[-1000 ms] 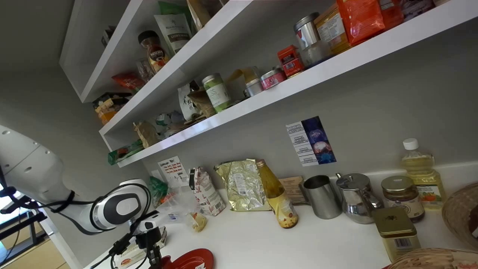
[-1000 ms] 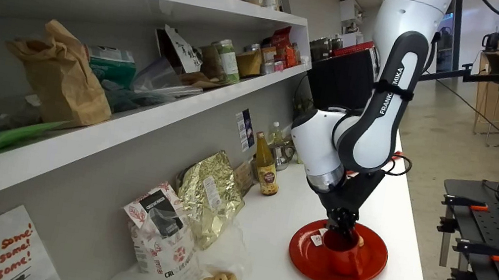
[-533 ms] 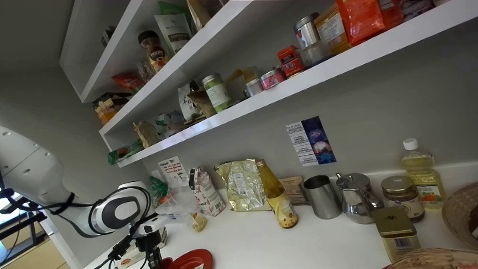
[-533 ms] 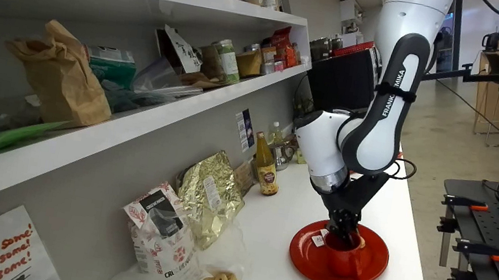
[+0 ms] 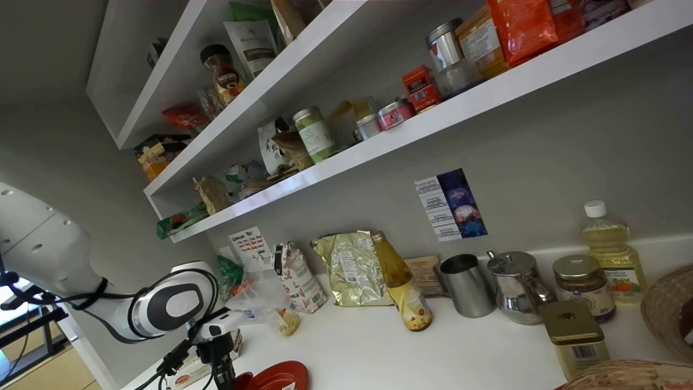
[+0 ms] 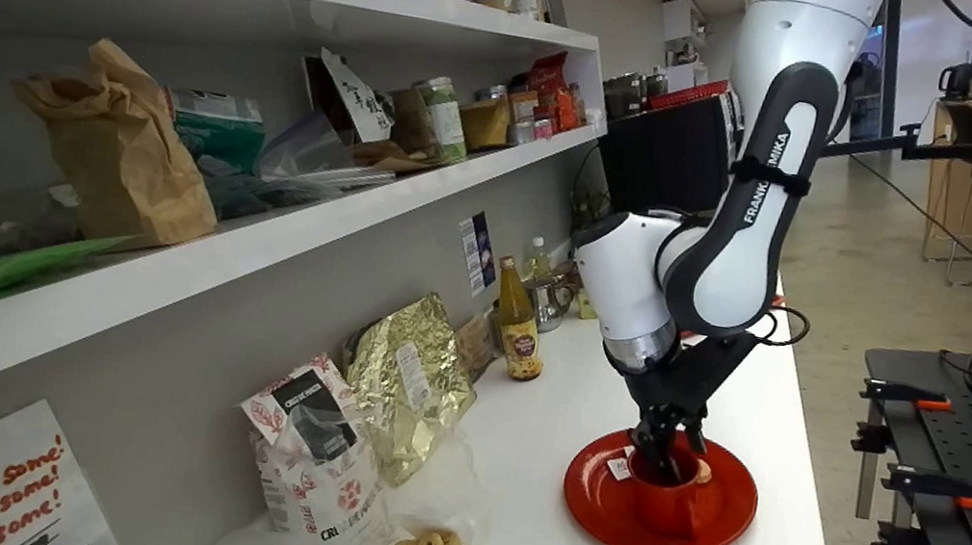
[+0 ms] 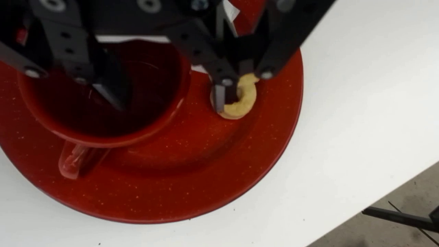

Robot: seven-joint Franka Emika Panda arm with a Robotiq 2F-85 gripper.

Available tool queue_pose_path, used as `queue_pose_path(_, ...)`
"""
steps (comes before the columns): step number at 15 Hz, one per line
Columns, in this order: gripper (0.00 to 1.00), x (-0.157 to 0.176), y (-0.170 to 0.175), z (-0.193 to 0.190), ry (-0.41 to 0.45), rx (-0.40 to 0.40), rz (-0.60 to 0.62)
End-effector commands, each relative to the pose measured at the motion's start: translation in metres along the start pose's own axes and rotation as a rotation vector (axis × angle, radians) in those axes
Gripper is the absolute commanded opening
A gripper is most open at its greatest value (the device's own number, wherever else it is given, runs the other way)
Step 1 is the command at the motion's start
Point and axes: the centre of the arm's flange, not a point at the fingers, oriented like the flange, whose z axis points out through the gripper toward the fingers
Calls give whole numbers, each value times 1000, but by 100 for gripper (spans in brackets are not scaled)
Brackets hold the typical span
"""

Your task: Put the cup on the plate

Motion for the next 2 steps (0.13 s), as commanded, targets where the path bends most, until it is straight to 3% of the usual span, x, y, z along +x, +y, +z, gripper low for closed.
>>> queue_pose_path(1, 68, 1, 1, -2, 2, 2, 0)
queue_pose_path(2, 72, 1, 1, -4, 4, 4, 0)
